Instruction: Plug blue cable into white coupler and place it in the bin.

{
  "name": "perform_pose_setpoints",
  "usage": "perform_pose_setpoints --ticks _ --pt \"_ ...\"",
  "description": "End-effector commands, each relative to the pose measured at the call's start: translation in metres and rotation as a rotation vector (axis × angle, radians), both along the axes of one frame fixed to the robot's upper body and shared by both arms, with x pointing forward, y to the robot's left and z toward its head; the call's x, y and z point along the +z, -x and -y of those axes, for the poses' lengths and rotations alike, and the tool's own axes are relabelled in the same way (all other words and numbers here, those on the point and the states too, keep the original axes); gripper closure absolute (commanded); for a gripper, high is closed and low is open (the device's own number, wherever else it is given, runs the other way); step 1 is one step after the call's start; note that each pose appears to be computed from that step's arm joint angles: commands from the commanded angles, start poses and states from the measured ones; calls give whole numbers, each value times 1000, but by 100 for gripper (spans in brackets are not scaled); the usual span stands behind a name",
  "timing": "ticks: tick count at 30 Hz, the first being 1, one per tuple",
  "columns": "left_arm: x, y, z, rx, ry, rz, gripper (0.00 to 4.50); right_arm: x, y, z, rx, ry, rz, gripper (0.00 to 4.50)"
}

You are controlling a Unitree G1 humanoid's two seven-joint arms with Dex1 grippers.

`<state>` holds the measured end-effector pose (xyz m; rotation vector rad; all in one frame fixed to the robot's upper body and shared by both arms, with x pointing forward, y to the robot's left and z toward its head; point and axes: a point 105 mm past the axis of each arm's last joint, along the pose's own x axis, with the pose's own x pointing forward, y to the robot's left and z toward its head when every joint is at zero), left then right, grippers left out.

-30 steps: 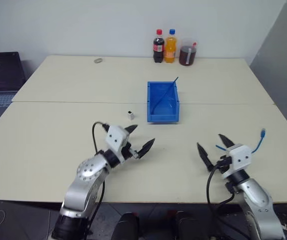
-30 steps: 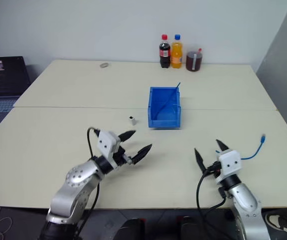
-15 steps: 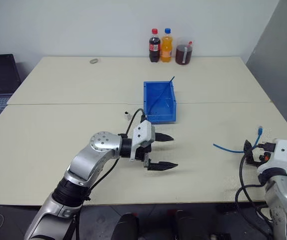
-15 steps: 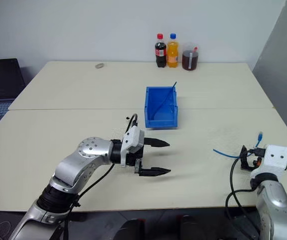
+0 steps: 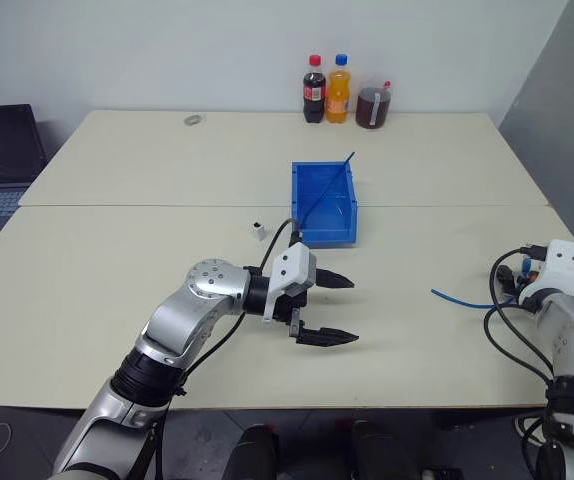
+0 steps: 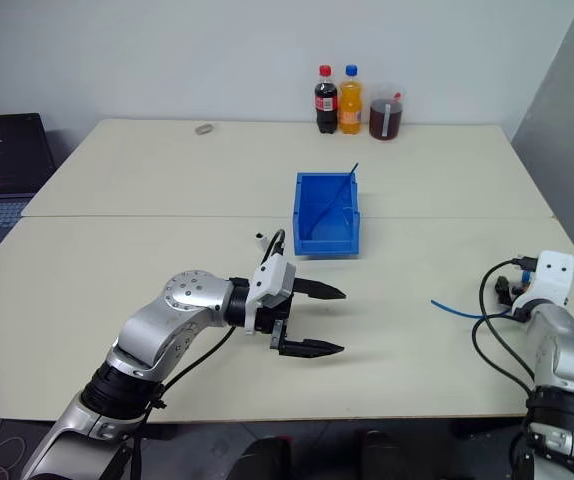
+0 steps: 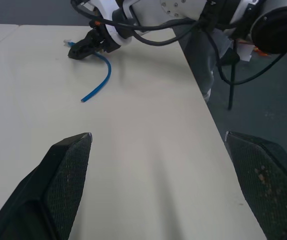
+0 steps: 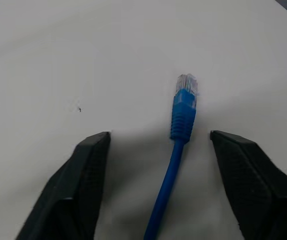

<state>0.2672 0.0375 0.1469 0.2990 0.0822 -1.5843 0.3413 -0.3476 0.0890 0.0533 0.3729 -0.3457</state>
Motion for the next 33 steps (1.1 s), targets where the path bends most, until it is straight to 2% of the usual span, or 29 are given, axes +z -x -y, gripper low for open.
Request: perform_pose_setpoints --ticks 1,10,11,15,18,22,24,26,29,33 --pt "9 3 0 -8 26 39 0 -11 9 19 -69 -34 -55 211" --pt "8 0 -4 10 22 50 0 -1 6 19 -42 -47 -14 431" --pt "8 -1 -4 13 21 51 0 1 6 17 -30 -48 -8 444" --pt "4 -2 -12 37 4 47 0 19 3 -3 161 -14 40 444" --pt "-8 9 -29 37 -50 4 0 50 7 -59 600 107 86 444" --pt "-26 22 -52 65 -124 -13 0 75 31 -129 1080 206 115 444" --pt "-38 19 -75 165 -182 10 0 71 49 -176 1391 311 75 445" --pt "-46 16 -93 244 -222 21 0 60 60 -208 1601 387 40 445" --pt "-48 10 -120 368 -243 12 0 42 57 -251 1773 446 40 445" --pt "-50 11 -151 462 -288 3 0 31 44 -296 1891 479 65 445"
